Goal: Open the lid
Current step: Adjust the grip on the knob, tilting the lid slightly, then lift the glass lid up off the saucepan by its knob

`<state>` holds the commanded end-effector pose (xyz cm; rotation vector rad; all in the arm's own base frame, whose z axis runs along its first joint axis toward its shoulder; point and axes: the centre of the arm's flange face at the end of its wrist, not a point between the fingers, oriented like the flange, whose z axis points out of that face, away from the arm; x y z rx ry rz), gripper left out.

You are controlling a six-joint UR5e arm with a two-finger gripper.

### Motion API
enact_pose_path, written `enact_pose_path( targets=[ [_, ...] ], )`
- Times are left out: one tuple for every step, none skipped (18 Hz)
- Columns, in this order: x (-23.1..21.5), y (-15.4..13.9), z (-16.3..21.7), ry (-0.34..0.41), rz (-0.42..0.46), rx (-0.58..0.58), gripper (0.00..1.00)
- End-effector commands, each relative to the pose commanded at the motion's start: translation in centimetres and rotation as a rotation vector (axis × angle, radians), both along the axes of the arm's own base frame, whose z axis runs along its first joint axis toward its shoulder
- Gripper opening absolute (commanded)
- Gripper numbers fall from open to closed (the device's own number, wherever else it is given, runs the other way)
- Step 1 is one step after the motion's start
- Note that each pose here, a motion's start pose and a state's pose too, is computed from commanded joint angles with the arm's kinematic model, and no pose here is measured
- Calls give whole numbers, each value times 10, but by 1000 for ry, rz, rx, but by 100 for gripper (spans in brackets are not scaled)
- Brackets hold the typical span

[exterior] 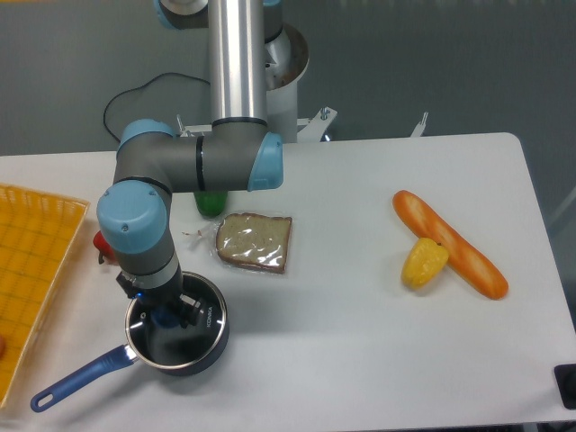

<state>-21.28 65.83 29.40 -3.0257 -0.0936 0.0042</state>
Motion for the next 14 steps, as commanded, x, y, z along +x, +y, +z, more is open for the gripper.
enact_pose_path(
  targets=[
    [0,0,0,0,-2,0,36],
    [0,0,0,-1,-2,1,36],
    [0,0,0,-1,-2,1,36],
    [0,0,2,0,-2,3,36],
    [0,0,2,0,-2,3,36],
    [0,0,2,0,-2,3,36],
    [0,0,3,1,-2,5,35],
    [-1,-1,5,3,-2,7,35],
    [0,-1,8,5,-2,11,35],
    [0,-2,11,7,-6,14,36],
    [-1,-2,12,11,-21,14,35],
    [-1,-3,14,14,-44,14,36],
    [-1,-4,15,17,-64,14,36],
    [-1,-5,20,24,-85,18,36]
  ],
)
